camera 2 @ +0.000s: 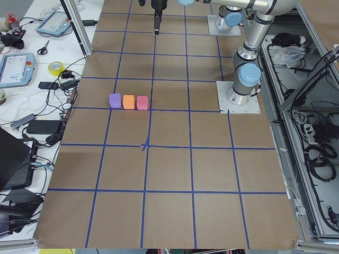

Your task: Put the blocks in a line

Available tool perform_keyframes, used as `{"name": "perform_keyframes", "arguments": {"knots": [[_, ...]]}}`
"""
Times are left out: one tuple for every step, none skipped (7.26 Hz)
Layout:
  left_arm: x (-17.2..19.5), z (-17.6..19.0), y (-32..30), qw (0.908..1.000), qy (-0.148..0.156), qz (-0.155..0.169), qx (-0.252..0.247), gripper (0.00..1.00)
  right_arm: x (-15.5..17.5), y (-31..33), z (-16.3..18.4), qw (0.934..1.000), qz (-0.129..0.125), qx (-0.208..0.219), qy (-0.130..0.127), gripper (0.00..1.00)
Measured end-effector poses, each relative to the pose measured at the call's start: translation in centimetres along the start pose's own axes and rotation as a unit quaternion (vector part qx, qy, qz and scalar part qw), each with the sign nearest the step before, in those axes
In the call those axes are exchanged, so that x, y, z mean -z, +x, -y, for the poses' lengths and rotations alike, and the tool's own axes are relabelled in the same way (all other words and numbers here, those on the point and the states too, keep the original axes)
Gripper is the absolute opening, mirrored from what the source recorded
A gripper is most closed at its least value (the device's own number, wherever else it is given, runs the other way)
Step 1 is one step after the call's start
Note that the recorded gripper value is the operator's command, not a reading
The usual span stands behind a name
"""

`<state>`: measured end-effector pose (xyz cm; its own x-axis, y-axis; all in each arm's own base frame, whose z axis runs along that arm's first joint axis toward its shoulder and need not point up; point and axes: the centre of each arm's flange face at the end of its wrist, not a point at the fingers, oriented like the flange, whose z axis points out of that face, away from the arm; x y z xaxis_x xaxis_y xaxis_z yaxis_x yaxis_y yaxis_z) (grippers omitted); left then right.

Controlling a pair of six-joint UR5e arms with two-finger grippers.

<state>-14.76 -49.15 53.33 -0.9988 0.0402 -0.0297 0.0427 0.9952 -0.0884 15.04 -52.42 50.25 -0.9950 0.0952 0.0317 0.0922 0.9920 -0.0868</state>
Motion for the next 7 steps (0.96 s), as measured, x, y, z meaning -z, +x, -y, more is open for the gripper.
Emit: {"name": "perform_keyframes", "arguments": {"knots": [[0.16, -0.20, -0.04, 1.0000, 0.002, 0.000, 0.000, 0.99, 0.00, 0.00, 0.00, 1.0000, 0.000, 0.000, 0.000, 1.00], [0.33, -0.34, -0.12, 1.0000, 0.003, 0.001, 0.001, 0.99, 0.00, 0.00, 0.00, 1.0000, 0.000, 0.000, 0.000, 1.00], [0.40, -0.42, -0.18, 1.0000, 0.004, 0.001, 0.001, 0.99, 0.00, 0.00, 0.00, 1.0000, 0.000, 0.000, 0.000, 1.00], [0.44, -0.46, -0.21, 1.0000, 0.005, 0.001, 0.002, 0.99, -0.01, 0.00, 0.01, 1.0000, 0.000, 0.000, 0.000, 1.00], [0.47, -0.48, -0.23, 1.0000, 0.005, 0.002, 0.002, 0.99, -0.03, 0.00, 0.02, 1.0000, 0.000, 0.000, 0.000, 1.00], [0.41, -0.51, -0.23, 1.0000, 0.004, 0.001, 0.002, 0.99, -0.02, 0.00, 0.01, 1.0000, 0.000, 0.000, 0.000, 1.00], [0.27, -0.55, -0.22, 1.0000, 0.003, 0.001, 0.002, 0.99, -0.03, 0.00, 0.02, 1.0000, 0.000, 0.000, 0.000, 1.00]]}}
